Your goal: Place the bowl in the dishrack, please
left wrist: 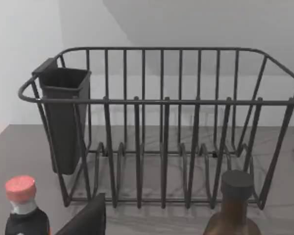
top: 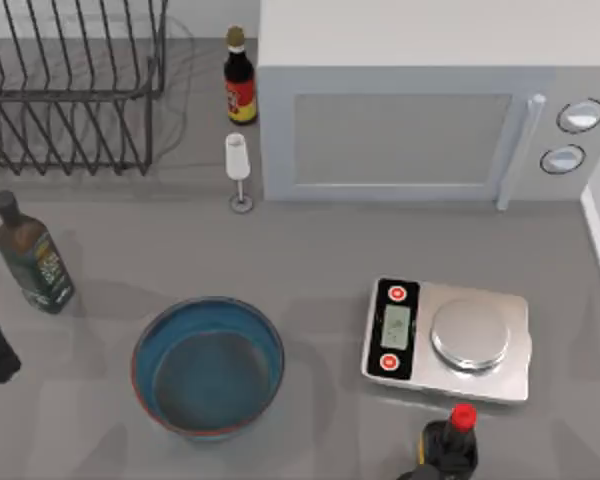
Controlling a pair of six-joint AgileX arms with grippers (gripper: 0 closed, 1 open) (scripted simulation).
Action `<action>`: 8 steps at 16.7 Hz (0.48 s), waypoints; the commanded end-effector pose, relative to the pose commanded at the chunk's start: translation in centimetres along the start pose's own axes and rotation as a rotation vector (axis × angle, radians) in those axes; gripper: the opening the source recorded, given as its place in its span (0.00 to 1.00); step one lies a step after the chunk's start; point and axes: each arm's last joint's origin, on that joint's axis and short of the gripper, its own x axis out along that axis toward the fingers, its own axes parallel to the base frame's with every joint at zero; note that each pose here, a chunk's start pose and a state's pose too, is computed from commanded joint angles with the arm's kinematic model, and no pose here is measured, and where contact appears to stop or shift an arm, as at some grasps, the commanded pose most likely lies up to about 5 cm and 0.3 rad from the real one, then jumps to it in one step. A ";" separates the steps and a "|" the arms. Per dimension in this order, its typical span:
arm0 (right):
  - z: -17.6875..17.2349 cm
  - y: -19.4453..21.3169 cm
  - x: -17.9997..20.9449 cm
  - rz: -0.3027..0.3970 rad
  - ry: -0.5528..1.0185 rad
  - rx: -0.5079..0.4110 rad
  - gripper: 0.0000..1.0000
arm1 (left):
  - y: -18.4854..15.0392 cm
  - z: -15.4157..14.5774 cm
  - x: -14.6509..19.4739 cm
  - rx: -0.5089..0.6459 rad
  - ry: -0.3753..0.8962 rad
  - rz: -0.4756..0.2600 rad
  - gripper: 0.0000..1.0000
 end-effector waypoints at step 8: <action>0.0 0.0 0.0 0.000 0.000 0.000 1.00 | -1.2 3.8 0.4 -0.096 0.181 -0.103 1.00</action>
